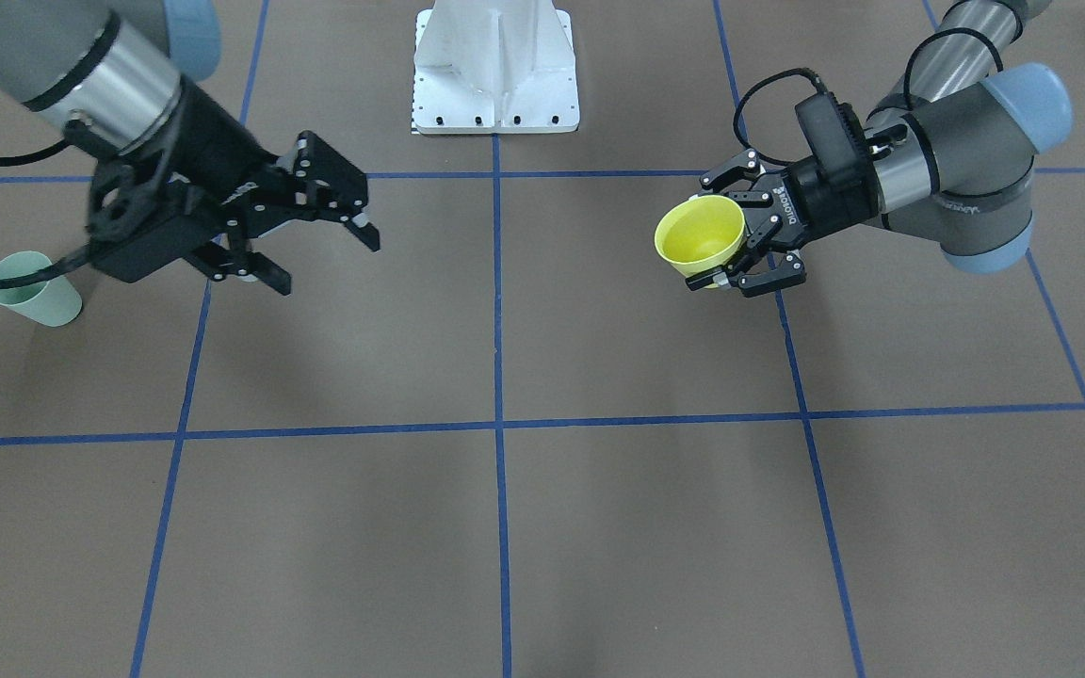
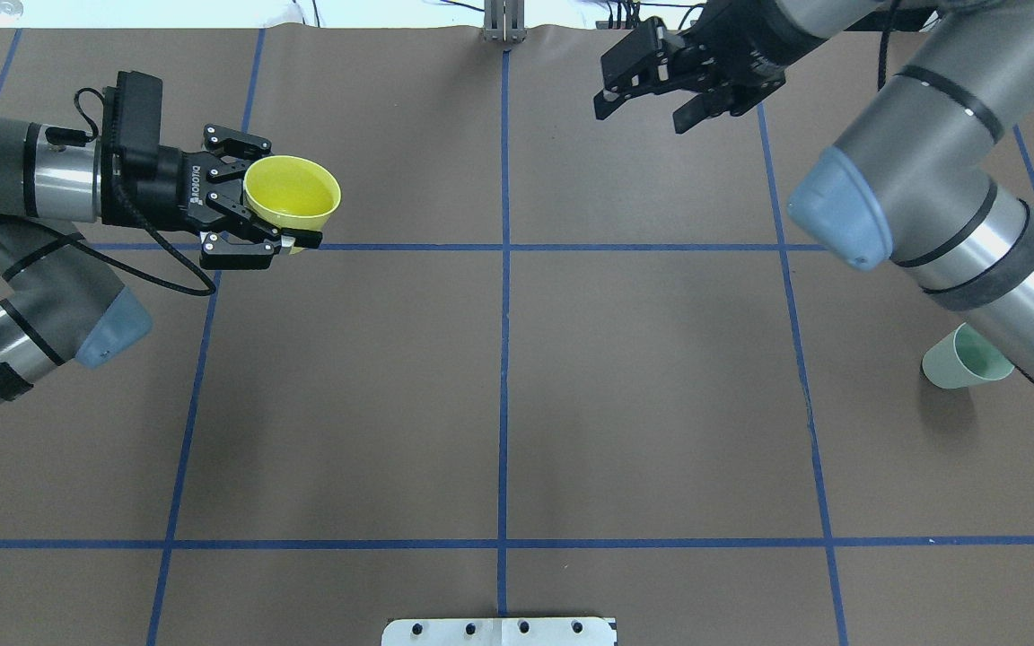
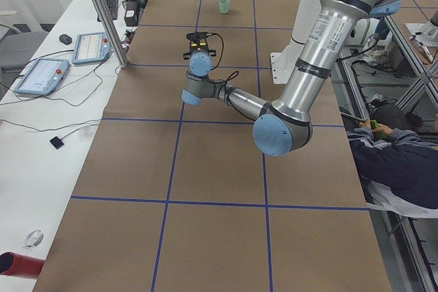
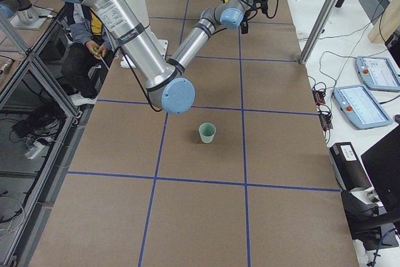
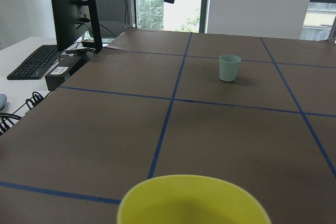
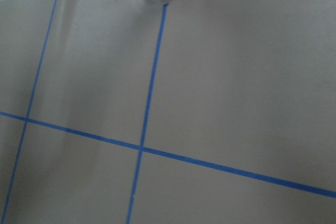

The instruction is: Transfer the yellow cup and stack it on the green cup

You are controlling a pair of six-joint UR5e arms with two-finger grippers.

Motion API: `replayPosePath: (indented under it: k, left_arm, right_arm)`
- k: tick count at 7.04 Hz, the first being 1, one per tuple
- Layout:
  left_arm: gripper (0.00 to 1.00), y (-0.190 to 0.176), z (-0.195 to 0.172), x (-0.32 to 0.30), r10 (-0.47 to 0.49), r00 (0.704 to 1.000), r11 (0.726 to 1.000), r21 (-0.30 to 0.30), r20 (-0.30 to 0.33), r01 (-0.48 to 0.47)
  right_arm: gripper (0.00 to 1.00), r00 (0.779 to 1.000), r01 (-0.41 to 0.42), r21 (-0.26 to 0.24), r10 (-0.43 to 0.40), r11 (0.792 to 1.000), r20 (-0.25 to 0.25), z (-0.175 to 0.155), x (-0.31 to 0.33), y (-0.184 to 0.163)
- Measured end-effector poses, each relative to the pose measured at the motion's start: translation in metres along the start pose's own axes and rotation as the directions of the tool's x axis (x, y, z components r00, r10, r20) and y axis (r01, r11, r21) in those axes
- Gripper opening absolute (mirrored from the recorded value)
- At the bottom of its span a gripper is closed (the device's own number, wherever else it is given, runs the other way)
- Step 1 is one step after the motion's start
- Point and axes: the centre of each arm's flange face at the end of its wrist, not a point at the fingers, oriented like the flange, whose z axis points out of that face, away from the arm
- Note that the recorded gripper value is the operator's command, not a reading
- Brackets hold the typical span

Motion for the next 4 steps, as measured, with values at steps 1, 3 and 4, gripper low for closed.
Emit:
replayPosePath:
  k: [1, 3, 4]
  left_arm:
    - [0.24, -0.003, 0.010, 0.006, 0.002, 1.000, 1.000, 0.012, -0.006, -0.002]
    - [0.24, -0.008, 0.017, 0.011, 0.008, 1.000, 1.000, 0.028, -0.015, -0.008]
    - [0.24, -0.008, 0.018, 0.013, 0.011, 1.000, 0.999, 0.033, -0.020, -0.010]
  right_arm:
    - [1.00, 0.999, 0.004, -0.015, -0.003, 1.000, 0.044, 0.021, -0.025, 0.018]
    - [1.00, 0.995, -0.016, 0.002, 0.016, 1.000, 0.098, 0.057, -0.064, 0.049]
    - [0.99, 0.994, -0.026, 0.009, 0.025, 1.000, 0.109, 0.068, -0.082, 0.058]
